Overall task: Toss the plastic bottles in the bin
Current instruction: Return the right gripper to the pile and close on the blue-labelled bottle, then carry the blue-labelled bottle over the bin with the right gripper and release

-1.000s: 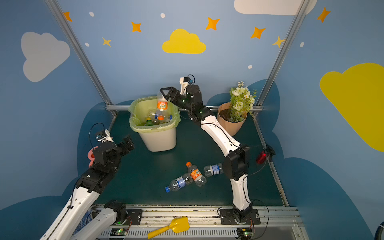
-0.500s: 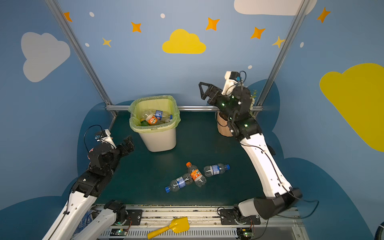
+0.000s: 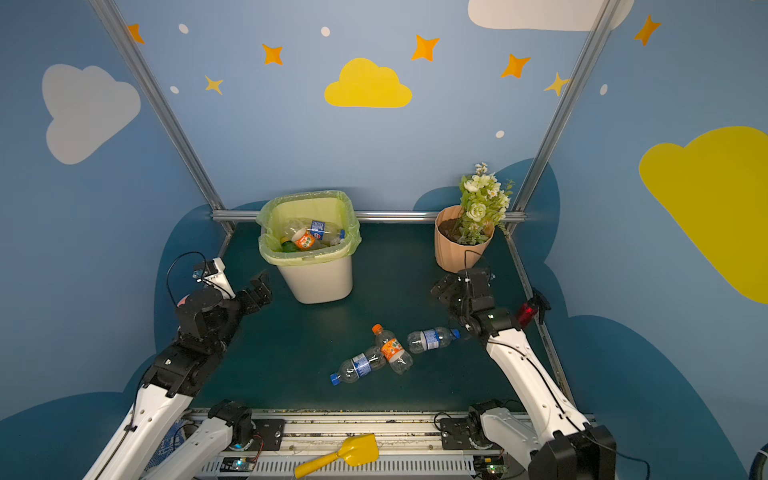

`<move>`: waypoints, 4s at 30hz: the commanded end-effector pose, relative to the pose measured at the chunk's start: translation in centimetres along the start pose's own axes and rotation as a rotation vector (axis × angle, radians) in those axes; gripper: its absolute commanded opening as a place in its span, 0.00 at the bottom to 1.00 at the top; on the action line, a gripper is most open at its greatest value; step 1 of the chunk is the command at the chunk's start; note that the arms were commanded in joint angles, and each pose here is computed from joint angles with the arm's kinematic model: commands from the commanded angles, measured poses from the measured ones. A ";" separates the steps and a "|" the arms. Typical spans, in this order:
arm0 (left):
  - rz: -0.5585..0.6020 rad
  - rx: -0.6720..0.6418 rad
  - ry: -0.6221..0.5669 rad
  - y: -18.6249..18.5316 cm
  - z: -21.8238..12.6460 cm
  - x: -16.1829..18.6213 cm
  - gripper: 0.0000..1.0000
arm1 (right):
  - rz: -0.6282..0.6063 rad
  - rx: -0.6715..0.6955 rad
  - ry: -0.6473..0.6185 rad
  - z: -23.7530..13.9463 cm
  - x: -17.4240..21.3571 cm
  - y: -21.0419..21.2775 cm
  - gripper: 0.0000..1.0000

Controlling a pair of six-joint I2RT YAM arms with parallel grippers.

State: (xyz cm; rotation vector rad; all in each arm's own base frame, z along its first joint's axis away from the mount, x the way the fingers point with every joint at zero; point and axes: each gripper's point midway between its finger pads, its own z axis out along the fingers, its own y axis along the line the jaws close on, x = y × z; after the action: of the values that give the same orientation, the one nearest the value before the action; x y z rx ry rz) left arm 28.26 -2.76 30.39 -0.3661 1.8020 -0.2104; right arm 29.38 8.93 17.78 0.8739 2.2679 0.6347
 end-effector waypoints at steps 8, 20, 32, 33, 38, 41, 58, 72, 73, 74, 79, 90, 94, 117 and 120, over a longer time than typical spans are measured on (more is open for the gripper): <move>0.025 0.016 -0.001 -0.6 0.5 0.2 1.00 | 0.183 0.191 0.170 0.1 6.3 -7.3 0.95; 0.060 0.025 -0.002 -1.2 0.3 0.2 1.00 | 0.194 0.230 0.254 3.1 9.4 -8.2 0.95; 0.089 0.047 -0.002 -2.0 0.3 0.3 1.00 | 0.184 0.252 0.293 5.5 10.5 -8.0 0.95; 0.092 0.049 0.000 -2.1 0.3 0.3 1.00 | 0.184 0.256 0.296 5.7 10.6 -8.1 0.95; 0.096 0.052 0.002 -2.3 0.4 0.1 1.00 | 0.179 0.282 0.287 6.4 10.5 -8.6 0.95; 0.101 0.056 0.008 -2.4 0.4 0.2 1.00 | 0.181 0.294 0.275 6.7 10.3 -8.9 0.94; 0.114 0.060 0.012 -2.5 0.4 0.1 1.00 | 0.226 0.313 0.255 7.9 9.5 -9.1 0.74; 0.115 0.056 0.014 -2.5 0.4 0.1 1.00 | 0.258 0.281 0.190 7.8 7.7 -8.4 0.57; 0.114 0.055 0.013 -2.4 0.4 0.1 1.00 | 0.253 0.275 0.182 7.7 7.5 -8.3 0.57; 0.116 0.052 0.015 -2.4 0.4 0.2 1.00 | 0.249 0.268 0.177 7.7 7.3 -8.1 0.57; 0.108 0.041 0.014 -2.1 0.4 0.3 1.00 | 0.203 0.179 0.140 7.5 5.8 -6.1 0.56; 0.111 0.016 0.021 -1.5 0.3 0.7 1.00 | 0.062 -0.153 0.004 4.7 -0.3 3.6 0.55; 0.111 0.014 0.023 -1.4 0.3 0.8 1.00 | 0.003 -0.275 -0.067 2.4 -3.1 8.1 0.54; 0.100 0.013 0.026 -1.1 -0.1 1.2 1.00 | -0.412 -0.972 -0.040 -5.7 -3.3 37.5 0.54; 0.099 0.013 0.032 -1.1 -0.1 1.3 1.00 | -0.483 -1.024 0.155 -3.4 2.7 40.1 0.55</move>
State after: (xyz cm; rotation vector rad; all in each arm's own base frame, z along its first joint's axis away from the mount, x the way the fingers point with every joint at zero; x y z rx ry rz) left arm 28.30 -4.37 30.19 -0.2567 1.8227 -0.1677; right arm 43.68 32.14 45.45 -0.0437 1.7136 1.3382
